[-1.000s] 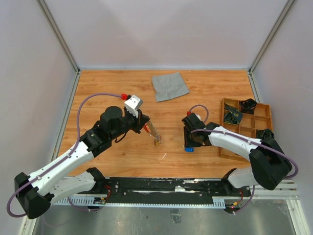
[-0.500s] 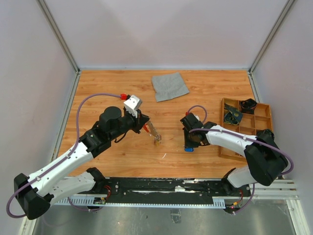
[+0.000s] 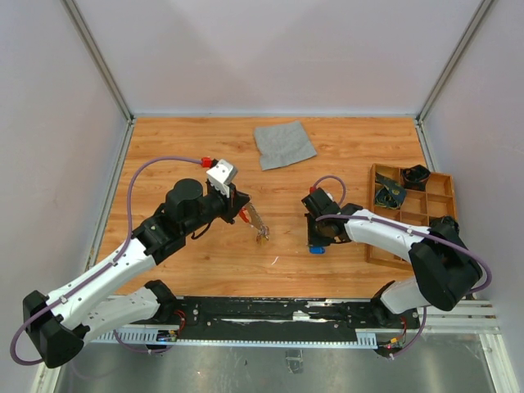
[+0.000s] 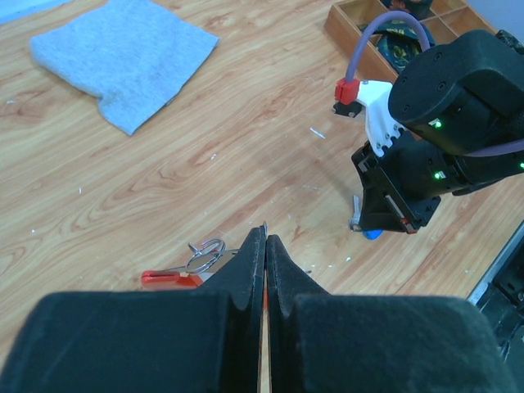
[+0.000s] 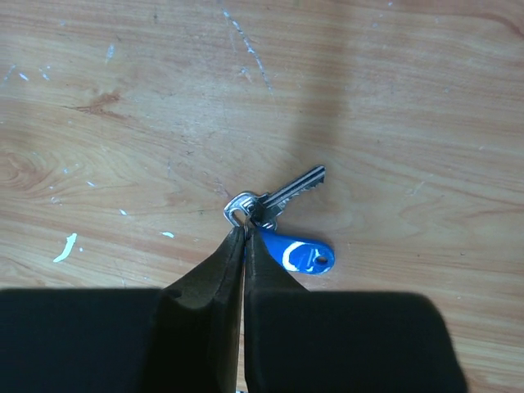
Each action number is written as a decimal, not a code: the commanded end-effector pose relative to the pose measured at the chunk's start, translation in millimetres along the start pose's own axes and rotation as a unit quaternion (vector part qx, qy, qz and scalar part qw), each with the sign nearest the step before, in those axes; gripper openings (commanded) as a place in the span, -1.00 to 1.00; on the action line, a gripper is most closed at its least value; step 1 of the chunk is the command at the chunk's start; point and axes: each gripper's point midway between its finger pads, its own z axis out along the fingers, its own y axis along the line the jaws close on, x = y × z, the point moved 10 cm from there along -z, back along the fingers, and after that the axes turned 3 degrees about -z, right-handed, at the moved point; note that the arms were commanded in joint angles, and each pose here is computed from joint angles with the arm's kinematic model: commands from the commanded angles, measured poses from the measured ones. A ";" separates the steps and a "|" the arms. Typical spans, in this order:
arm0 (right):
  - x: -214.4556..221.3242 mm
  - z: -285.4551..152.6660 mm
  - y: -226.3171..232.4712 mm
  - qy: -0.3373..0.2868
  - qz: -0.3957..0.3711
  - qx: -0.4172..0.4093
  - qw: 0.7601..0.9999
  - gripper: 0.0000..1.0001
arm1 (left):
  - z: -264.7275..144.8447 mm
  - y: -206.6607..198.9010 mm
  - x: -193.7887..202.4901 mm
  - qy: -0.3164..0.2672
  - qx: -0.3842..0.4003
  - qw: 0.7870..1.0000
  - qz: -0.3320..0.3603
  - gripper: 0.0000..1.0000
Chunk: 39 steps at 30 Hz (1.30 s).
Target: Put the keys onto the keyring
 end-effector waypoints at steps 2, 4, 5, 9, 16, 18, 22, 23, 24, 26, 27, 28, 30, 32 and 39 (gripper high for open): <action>-7.1 -5.6 10.0 -0.023 -0.021 -0.048 0.998 -0.99 | -1.9 -1.5 -11.9 -0.040 0.010 0.999 0.000 -0.99; -9.6 -10.9 11.2 -0.042 -0.035 -0.067 0.996 -0.99 | -1.9 -1.7 -10.5 -0.035 0.014 0.999 0.003 -0.99; -10.5 -14.2 11.1 -0.052 -0.044 -0.074 0.995 -0.99 | -1.5 -1.8 -9.7 -0.032 0.015 0.999 0.003 -0.99; -14.0 -29.6 8.7 -0.087 -0.085 -0.091 0.988 -0.99 | 1.7 -4.2 -4.8 -0.012 0.036 0.999 0.004 -0.99; -23.3 -72.2 8.1 -0.185 -0.187 -0.147 0.953 -0.99 | -0.6 -16.4 -10.9 -0.013 0.092 0.995 0.023 -0.99; -24.6 -93.7 6.5 -0.233 -0.227 -0.156 0.933 -0.99 | -2.3 -25.7 -12.3 -0.024 0.115 0.992 0.038 -0.99; -26.6 -128.2 2.7 -0.285 -0.304 -0.173 0.892 -0.99 | -4.8 -40.3 -16.8 -0.047 0.153 0.985 0.062 -0.99; -25.2 -137.5 4.1 -0.280 -0.325 -0.190 0.883 -0.99 | -6.0 -43.2 -18.3 -0.053 0.164 0.983 0.069 -0.99; -24.6 -148.2 4.7 -0.276 -0.339 -0.202 0.876 -0.99 | -7.6 -46.4 -19.9 -0.061 0.179 0.979 0.077 -0.99; -22.8 -169.8 7.3 -0.278 -0.364 -0.234 0.858 -0.99 | -12.4 -52.6 -24.1 -0.084 0.214 0.969 0.089 -0.99; -22.3 -180.7 8.8 -0.285 -0.375 -0.250 0.846 -0.99 | -15.6 -55.1 -26.5 -0.098 0.229 0.964 0.092 -0.99; -21.2 -190.6 10.1 -0.292 -0.384 -0.266 0.834 -0.99 | -18.7 -57.7 -29.1 -0.111 0.245 0.959 0.095 -0.99; -17.6 -208.6 12.8 -0.304 -0.410 -0.304 0.804 -0.99 | -23.3 -60.5 -34.6 -0.130 0.259 0.952 0.099 -0.99; -16.3 -224.4 16.3 -0.324 -0.420 -0.331 0.780 -0.99 | -25.0 -62.5 -38.2 -0.138 0.267 0.948 0.103 -0.99; -18.1 -254.7 27.1 -0.358 -0.443 -0.376 0.731 -0.99 | -21.6 -68.1 -47.3 -0.152 0.276 0.942 0.112 -0.99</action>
